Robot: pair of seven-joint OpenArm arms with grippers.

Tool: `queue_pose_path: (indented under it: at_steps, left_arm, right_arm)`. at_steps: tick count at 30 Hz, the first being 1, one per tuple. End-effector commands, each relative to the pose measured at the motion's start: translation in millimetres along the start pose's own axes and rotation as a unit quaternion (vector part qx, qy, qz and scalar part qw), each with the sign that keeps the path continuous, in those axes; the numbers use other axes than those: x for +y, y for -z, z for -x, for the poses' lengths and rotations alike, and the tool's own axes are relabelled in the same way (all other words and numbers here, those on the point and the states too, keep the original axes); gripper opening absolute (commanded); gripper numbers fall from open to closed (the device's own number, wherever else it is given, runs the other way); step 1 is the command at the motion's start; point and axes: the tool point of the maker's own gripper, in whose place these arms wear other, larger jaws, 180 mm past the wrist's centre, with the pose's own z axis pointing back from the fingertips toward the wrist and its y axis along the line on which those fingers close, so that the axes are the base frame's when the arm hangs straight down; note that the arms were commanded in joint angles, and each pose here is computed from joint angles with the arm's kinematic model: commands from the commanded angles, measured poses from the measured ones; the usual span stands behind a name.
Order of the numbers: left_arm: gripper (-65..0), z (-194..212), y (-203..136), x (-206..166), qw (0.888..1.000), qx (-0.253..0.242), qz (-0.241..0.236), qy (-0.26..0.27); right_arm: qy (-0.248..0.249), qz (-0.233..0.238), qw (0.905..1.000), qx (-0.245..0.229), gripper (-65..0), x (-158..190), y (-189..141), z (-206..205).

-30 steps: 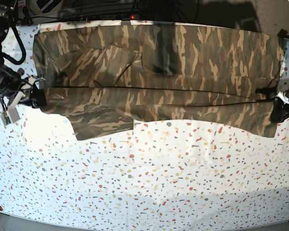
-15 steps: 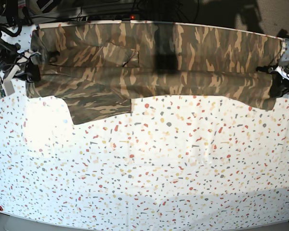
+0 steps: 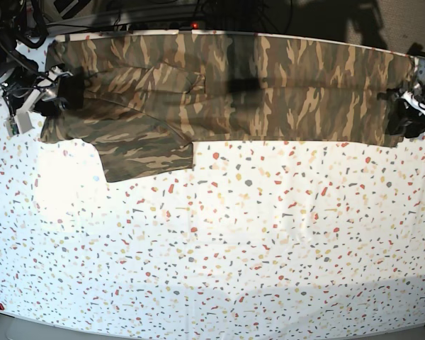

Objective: Fold the T-shirt properly
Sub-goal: 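Lift the hem and fold it over toward the collar with both grippers, then release the hem and move the right gripper to the folded sleeve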

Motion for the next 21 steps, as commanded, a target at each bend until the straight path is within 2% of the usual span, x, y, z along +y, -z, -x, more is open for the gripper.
queue_pose_path:
  at_steps: [1,5,7,11,14,21]
  left_arm:
    - [-37.8,-18,-4,2,1.0,-0.023,0.001,0.013]
    - [-37.8,-25,-4,2,0.999,-0.041,0.002,0.012]
    - [-37.8,-26,-5,2,0.999,-0.043,0.002,0.013]
    - [-37.8,-25,-4,0,0.999,-0.044,0.004,0.009]
    - [-37.8,-23,-3,-1,0.999,-0.044,0.004,0.006]
    - [-37.8,-27,-3,-1,0.999,-0.053,0.005,0.006]
  right_arm:
    - [-0.014,0.001,0.9995,-0.03,-33.2,-3,-4,-19]
    - [-0.009,-0.016,0.9964,-0.083,-33.1,1,-1,-52]
    - [-0.019,-0.02,0.9953,-0.092,-33.1,3,4,-68]
    - [-0.042,-0.01,0.9964,-0.073,-33.1,6,23,-86]
    - [-0.04,-0.008,0.9969,-0.067,-33.1,7,44,-90]
    - [0.003,-0.01,0.9995,-0.03,-33.1,-9,92,-91]
